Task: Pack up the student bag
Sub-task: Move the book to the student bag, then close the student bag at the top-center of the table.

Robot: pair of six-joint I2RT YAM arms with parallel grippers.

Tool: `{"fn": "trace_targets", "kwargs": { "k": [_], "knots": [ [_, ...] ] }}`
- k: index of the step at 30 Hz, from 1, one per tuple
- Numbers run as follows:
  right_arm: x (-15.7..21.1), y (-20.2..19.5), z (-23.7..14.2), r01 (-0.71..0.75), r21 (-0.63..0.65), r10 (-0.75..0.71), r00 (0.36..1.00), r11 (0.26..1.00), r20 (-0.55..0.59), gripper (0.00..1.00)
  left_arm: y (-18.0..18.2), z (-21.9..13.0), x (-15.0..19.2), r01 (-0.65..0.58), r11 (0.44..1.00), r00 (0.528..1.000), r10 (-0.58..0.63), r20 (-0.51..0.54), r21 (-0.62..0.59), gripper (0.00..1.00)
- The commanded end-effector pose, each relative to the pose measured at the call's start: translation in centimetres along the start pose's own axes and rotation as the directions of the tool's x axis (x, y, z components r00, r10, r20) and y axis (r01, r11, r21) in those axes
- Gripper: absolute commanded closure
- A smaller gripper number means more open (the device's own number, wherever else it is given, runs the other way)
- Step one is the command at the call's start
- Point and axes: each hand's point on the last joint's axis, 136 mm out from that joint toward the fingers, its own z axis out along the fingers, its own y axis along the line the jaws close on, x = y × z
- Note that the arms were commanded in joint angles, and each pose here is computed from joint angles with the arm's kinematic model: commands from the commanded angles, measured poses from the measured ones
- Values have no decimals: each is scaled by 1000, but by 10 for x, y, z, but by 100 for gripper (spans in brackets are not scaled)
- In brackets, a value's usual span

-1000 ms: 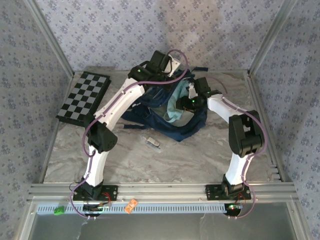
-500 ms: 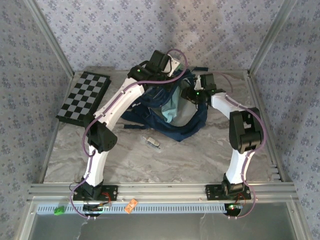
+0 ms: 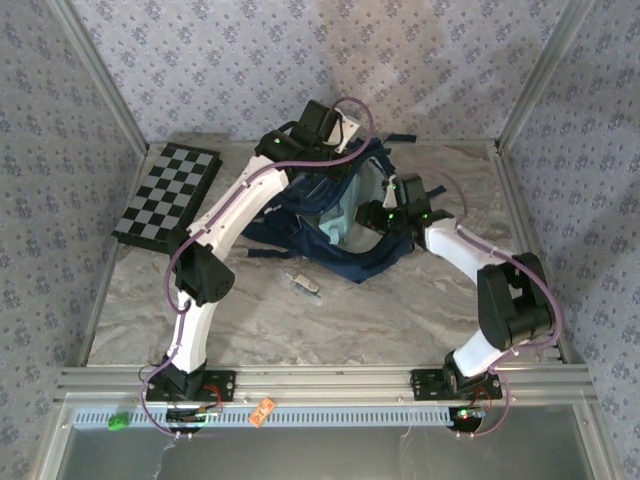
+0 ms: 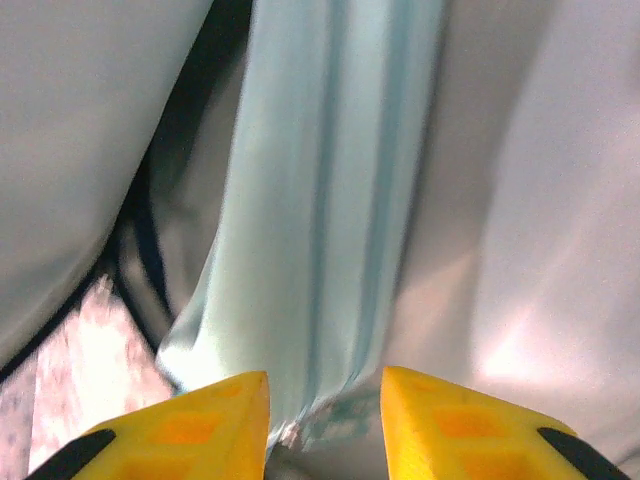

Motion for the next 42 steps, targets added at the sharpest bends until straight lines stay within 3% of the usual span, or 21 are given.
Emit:
{"fn": "trace_targets", "kwargs": {
  "k": [1, 5, 13, 18, 23, 26, 32, 37, 40, 42],
  "knots": [
    [35, 13, 13, -19, -27, 18, 998, 999, -56, 67, -14, -26, -46, -5, 998, 985, -6, 172, 64, 100],
    [39, 18, 31, -24, -29, 22, 997, 999, -71, 68, -15, -28, -45, -3, 998, 986, -9, 169, 67, 100],
    [-34, 9, 53, 21, -6, -21, 997, 1000, 81, 69, -20, -30, -43, 11, 995, 987, -26, 159, 96, 100],
    [-42, 11, 64, 23, -73, -18, 997, 997, 69, 66, -21, -26, -37, 26, 995, 988, -40, 146, 100, 100],
    [-20, 13, 27, 65, -52, -61, 996, 997, 67, 57, -20, -14, -25, 60, 993, 991, -71, 113, 102, 100],
    [0, -9, -12, 28, 56, -32, 997, 998, 69, 54, -26, 1, -10, 90, 988, 992, -100, 72, 127, 99],
    [38, -51, -88, -48, 224, 31, 996, 973, 80, 51, -34, -6, 6, 185, 967, 981, -193, 27, 176, 60],
    [55, -50, -122, -79, 283, 59, 995, 956, 78, 48, -6, -35, 32, 377, 908, 917, -394, 67, 182, 48],
    [61, -29, -115, -73, 206, 68, 997, 976, 29, 46, 33, -42, 65, 535, 833, 833, -548, 78, 140, 47],
    [65, -8, -104, -50, 175, 54, 998, 983, -15, 45, 61, -40, 92, 649, 754, 751, -656, 72, 106, 47]
  ]
}}
